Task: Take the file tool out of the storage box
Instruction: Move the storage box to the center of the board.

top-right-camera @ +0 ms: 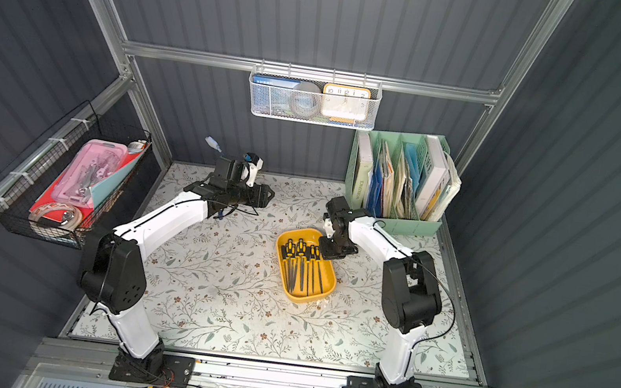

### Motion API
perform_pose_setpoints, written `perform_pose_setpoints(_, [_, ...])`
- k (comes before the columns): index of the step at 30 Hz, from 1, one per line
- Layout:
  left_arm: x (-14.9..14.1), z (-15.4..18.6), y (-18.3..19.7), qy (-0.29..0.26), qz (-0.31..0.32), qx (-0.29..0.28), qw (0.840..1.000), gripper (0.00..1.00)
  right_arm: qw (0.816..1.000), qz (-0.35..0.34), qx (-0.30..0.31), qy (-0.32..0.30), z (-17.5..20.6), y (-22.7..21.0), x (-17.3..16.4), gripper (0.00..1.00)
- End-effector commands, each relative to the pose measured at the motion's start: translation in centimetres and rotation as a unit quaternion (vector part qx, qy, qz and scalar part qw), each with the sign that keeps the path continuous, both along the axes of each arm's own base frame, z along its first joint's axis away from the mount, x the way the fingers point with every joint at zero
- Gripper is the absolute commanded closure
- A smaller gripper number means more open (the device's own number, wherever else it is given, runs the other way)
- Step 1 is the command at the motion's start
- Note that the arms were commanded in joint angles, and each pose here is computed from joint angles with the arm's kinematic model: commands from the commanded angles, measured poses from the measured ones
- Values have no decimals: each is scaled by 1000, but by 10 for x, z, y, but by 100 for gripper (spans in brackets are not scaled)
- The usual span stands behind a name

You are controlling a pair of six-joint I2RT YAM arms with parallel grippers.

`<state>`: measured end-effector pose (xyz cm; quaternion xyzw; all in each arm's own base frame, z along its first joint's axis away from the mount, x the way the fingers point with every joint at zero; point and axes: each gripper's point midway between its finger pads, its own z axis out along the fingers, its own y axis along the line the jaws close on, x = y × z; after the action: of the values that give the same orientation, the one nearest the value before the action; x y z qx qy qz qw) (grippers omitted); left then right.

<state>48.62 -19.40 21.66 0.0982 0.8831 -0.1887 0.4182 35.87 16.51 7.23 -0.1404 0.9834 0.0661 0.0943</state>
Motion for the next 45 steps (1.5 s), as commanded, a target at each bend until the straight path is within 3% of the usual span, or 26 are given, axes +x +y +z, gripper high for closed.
perform_pose_setpoints(1, [3, 2, -2, -4, -7, 7, 1000, 33, 997, -71, -27, -8, 10, -36, -10, 100])
perform_pose_setpoints(12, [3, -2, -4, -1, -13, 7, 1000, 33, 985, -168, -38, -11, 9, -134, -44, 100])
perform_pose_setpoints(17, [5, -5, -5, 2, -15, 9, 1000, 32, 985, -166, -42, -36, 16, -156, -34, 100])
perform_pose_setpoints(25, [5, -3, -4, 3, -15, 11, 1000, 32, 987, -152, -40, 22, 7, -178, -21, 100])
perform_pose_setpoints(29, [1, -2, -2, 4, -9, 11, 1000, 31, 986, -163, -36, 20, 10, -188, -14, 99])
perform_pose_setpoints(32, [-1, -4, 1, 6, -4, 13, 1000, 31, 985, -166, -33, 20, 11, -190, -13, 91])
perform_pose_setpoints(36, [-1, -1, 1, 3, -2, 8, 1000, 29, 985, -169, -21, 6, 16, -187, -8, 68])
perform_pose_setpoints(39, [0, 3, -1, 1, -5, 0, 1000, 28, 983, -182, -19, -15, 33, -188, -1, 58])
perform_pose_setpoints(45, [2, 14, -3, -10, 1, -18, 1000, 27, 965, -238, 24, -110, 88, -172, 20, 53])
